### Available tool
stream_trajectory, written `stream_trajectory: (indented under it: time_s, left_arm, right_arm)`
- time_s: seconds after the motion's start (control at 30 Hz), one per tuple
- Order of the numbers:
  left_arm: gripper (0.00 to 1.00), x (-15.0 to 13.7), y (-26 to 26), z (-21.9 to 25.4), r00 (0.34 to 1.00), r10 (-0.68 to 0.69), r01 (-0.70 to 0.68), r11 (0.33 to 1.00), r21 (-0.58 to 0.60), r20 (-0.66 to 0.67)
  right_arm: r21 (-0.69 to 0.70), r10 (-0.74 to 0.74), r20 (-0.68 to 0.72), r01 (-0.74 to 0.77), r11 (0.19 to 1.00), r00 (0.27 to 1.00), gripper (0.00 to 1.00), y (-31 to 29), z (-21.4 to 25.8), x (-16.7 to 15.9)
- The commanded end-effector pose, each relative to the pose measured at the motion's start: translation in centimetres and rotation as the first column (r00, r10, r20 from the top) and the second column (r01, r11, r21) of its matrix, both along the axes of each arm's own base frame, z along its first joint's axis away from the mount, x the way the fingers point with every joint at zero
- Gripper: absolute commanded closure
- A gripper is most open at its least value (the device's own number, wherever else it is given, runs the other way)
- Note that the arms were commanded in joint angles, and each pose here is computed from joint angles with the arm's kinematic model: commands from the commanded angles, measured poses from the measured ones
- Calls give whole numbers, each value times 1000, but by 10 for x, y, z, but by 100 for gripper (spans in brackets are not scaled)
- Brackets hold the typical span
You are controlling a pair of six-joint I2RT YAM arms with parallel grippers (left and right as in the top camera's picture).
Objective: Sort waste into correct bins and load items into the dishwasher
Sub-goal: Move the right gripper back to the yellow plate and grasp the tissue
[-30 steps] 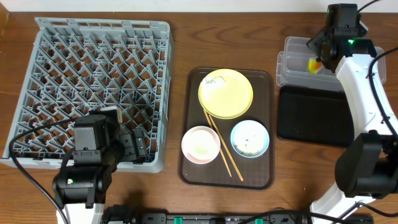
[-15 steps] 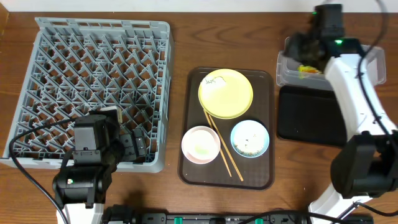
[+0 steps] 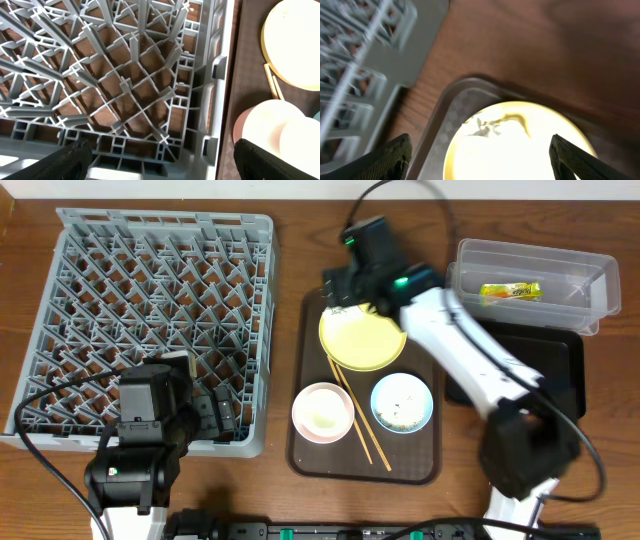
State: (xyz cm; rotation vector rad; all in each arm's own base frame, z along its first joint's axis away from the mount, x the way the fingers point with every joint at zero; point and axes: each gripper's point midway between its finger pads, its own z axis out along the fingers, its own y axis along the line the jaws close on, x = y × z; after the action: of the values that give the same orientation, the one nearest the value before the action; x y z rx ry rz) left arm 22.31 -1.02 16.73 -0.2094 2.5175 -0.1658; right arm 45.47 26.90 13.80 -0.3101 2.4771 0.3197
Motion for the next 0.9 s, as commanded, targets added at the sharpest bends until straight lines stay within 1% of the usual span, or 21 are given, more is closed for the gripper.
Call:
stream_trajectory:
  time_s: [0.0, 0.1, 0.27, 0.57, 0.73, 0.87]
  left_arm:
    - [8, 3, -1, 8, 1000, 3, -3, 1000, -12, 20]
    - [8, 3, -1, 8, 1000, 3, -3, 1000, -12, 19]
    - [8, 2, -1, 7, 1000, 3, -3, 1000, -12, 18]
    - [8, 2, -1, 7, 1000, 3, -3, 1000, -13, 17]
    - [8, 2, -1, 7, 1000, 3, -3, 1000, -13, 17]
    - [8, 2, -1, 7, 1000, 3, -3, 1000, -13, 17]
  right_arm:
    - [-104, -31, -12, 30, 994, 999, 14, 6, -41, 1]
    - [-128, -20, -46, 14, 992, 999, 15, 12, -67, -1]
    - [-158, -56, -91, 41, 987, 994, 16, 6, -97, -2]
    - [-176, -68, -92, 51, 983, 993, 22, 2, -108, 2]
    - [-198, -70, -123, 45, 979, 990, 26, 0, -125, -2]
    - [-206, -71, -133, 43, 978, 989, 34, -1, -130, -4]
